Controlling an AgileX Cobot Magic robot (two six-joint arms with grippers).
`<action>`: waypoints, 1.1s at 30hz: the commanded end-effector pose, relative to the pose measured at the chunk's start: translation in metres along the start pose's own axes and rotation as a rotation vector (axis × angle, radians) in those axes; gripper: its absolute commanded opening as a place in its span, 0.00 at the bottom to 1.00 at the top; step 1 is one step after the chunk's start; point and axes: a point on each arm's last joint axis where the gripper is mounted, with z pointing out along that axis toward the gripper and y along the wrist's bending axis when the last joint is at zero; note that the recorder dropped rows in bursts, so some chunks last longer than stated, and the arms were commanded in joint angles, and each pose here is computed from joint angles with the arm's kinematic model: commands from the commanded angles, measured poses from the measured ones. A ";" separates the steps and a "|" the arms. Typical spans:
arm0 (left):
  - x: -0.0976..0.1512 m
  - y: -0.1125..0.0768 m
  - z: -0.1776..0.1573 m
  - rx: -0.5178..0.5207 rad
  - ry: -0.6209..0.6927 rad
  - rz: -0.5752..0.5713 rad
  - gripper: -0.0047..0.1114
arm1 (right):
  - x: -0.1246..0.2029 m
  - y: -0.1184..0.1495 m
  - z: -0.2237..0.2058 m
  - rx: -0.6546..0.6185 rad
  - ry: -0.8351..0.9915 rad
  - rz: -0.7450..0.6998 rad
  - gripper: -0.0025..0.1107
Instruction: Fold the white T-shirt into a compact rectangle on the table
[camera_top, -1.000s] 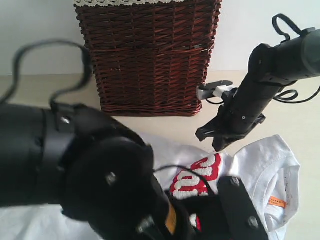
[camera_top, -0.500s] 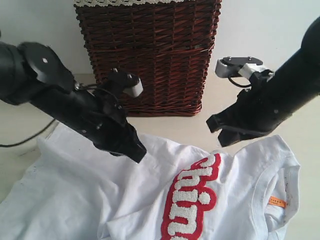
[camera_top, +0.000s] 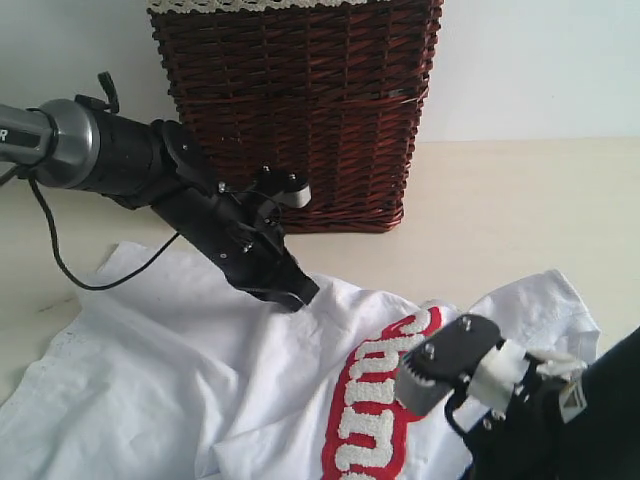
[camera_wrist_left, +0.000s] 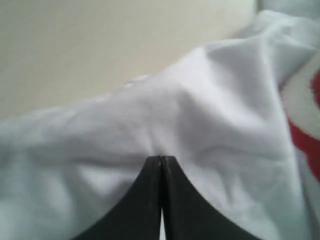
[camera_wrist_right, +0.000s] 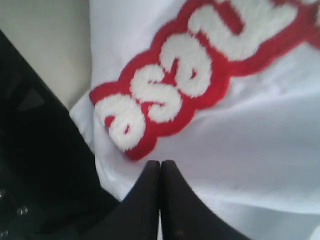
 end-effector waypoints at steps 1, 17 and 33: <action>0.004 0.034 -0.004 -0.052 -0.006 -0.102 0.04 | 0.008 0.004 0.017 0.005 0.080 -0.028 0.02; 0.038 0.067 0.006 -0.129 0.190 -0.166 0.04 | 0.018 0.004 0.079 0.071 0.297 -0.077 0.02; 0.075 0.146 -0.028 -0.231 0.216 -0.390 0.04 | 0.020 -0.012 0.077 0.254 0.323 -0.074 0.02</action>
